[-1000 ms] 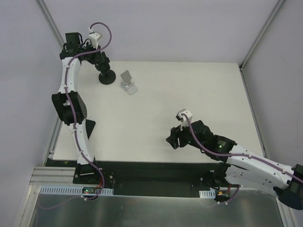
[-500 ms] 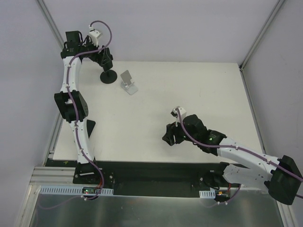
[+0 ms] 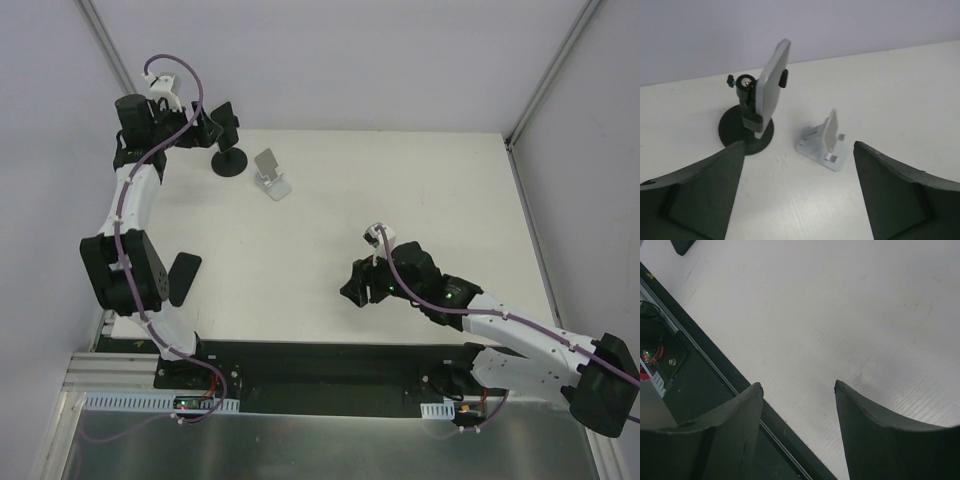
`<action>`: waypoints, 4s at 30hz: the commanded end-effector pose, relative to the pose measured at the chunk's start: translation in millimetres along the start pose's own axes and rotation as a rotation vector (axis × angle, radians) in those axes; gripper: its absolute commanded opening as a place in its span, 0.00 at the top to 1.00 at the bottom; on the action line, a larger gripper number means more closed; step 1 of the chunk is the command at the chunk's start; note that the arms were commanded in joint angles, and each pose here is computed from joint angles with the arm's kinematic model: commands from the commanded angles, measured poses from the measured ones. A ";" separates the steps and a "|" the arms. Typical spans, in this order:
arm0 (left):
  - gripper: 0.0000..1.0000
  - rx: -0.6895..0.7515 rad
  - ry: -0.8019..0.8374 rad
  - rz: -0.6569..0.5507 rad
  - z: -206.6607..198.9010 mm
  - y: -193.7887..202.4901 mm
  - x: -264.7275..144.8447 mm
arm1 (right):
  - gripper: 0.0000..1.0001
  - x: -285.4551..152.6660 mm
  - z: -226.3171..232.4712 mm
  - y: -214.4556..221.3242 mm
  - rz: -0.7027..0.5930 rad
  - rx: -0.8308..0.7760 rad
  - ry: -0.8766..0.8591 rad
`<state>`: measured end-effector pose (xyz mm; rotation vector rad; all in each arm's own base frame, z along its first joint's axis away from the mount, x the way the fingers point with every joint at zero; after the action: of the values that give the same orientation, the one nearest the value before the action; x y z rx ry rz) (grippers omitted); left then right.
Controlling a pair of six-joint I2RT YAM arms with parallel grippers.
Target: Place the phone on the phone stand
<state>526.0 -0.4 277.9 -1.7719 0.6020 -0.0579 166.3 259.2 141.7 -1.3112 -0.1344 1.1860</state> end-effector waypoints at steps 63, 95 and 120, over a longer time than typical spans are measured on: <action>1.00 -0.155 0.228 0.083 74.7 87.7 -9.0 | 0.38 -39.0 -0.7 -16.2 -0.149 -0.094 -0.032; 0.01 -0.600 -0.429 0.178 59.6 142.6 -129.0 | 0.37 -45.0 8.1 -11.3 -0.094 -0.072 -0.074; 0.01 -0.312 -0.730 0.974 41.9 301.6 -207.8 | 0.33 -74.5 29.2 -7.1 -0.139 -0.161 -0.212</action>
<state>253.7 62.3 45.2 -1.5660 0.8463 1.3080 122.4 226.1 183.0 -1.2840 -0.3967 1.2072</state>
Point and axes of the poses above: each gripper's point midway between its finger pads, its own x axis out along the fingers, its own z axis along the line the jaws close on, y = z × x, the point moved 1 cm from there along -x, back along the fingers, and after that the axes turned 3 degrees about -x, right-handed, at the moved point
